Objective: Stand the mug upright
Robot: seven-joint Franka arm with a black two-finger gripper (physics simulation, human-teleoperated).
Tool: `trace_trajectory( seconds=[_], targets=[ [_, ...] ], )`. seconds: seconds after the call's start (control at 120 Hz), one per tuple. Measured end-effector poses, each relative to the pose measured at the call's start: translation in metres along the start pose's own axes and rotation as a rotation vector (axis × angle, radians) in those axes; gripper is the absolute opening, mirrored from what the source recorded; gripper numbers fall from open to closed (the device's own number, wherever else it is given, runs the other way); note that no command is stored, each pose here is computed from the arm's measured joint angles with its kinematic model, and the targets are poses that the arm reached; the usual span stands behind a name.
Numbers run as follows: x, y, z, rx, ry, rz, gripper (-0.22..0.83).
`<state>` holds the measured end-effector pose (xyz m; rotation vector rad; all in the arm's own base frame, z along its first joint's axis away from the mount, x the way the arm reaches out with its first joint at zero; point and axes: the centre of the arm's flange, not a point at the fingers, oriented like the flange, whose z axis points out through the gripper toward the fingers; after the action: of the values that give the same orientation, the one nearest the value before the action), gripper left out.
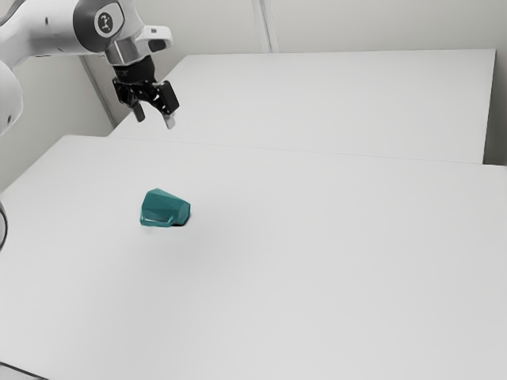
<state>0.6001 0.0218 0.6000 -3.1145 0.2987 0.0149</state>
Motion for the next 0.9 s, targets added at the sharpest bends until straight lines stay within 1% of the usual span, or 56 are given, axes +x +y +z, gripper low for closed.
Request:
trace_trajectory(
  seconds=[0.333, 0.442, 0.55, 0.692, 0.833, 0.9],
  targets=[
    [0.001, 0.001, 0.003, -0.001, 0.002, 0.004, 0.62],
    [0.001, -0.003, 0.002, -0.034, 0.018, -0.011, 0.61],
    [-0.008, -0.038, 0.004, -0.138, 0.049, -0.07, 0.61],
    [-0.03, -0.101, 0.011, -0.309, 0.104, -0.134, 0.61],
    [-0.048, -0.159, 0.039, -0.457, 0.128, -0.154, 0.62],
    [-0.05, -0.179, 0.06, -0.51, 0.13, -0.145, 0.62]
  ],
)
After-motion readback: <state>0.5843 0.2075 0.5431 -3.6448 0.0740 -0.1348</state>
